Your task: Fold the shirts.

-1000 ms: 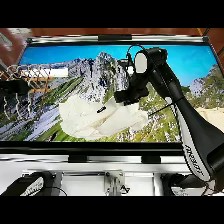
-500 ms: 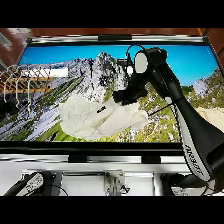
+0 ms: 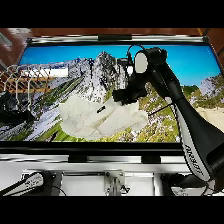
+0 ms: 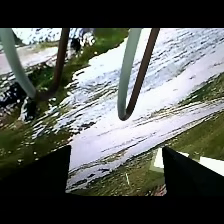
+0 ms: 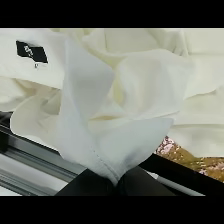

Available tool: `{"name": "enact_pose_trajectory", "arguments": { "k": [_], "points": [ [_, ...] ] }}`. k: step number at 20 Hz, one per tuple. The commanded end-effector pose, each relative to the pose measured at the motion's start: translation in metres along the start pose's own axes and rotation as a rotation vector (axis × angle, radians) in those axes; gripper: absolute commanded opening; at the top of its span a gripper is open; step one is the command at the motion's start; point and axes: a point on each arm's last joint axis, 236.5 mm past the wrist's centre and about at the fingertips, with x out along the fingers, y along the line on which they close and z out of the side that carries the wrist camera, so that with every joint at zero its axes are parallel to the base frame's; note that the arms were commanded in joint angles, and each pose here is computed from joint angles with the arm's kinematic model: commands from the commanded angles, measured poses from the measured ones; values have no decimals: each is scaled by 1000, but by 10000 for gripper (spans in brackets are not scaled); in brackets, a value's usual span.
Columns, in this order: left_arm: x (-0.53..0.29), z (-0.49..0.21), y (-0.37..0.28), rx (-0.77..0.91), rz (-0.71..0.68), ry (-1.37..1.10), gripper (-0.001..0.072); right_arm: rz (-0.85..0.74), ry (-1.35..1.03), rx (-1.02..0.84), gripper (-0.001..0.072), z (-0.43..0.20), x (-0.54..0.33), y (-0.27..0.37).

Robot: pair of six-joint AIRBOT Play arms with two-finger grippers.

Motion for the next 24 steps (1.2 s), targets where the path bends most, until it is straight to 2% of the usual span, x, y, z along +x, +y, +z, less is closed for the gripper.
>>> {"name": "enact_pose_trajectory", "arguments": {
  "k": [1, 4, 7, 12, 13, 14, 16, 17, 19, 20, 21, 23, 24],
  "points": [
    [21, 7, -3, 47, -6, -17, 668, 1, -4, 21, 88, 1, 0, 0],
    [42, 0, -9, 83, -20, 26, 664, 2, -10, 32, 88, 2, 0, 1],
    [58, -3, -12, 87, -25, 44, 606, 3, -13, 35, 88, 3, 0, 1],
    [64, 6, -12, 87, -17, 10, 588, 3, -16, 35, 88, 4, 0, 1],
    [63, 8, -12, 86, -15, 5, 468, 3, -16, 35, 88, 4, 0, 1],
    [63, 9, -12, 83, -15, -1, 410, 3, -16, 35, 88, 4, 0, 1],
    [63, 12, -14, 68, -24, -15, 389, 4, -22, 35, 88, 5, 0, 1],
    [63, 14, -16, 56, -32, -22, 338, 5, -24, 35, 88, 6, 0, 1],
    [63, 16, -19, 52, -39, -30, 308, 5, -26, 35, 88, 6, 0, 1],
    [64, 17, -21, 55, -42, -31, 208, 5, -26, 35, 88, 6, 0, 1],
    [64, 17, -23, 54, -45, -32, 182, 6, -25, 35, 88, 6, 0, 1],
    [63, 18, -24, 57, -46, -33, 74, 5, -25, 35, 88, 6, 0, 1],
    [62, 19, -24, 57, -45, -36, 61, 5, -25, 35, 88, 6, 0, 1]
  ]
}}
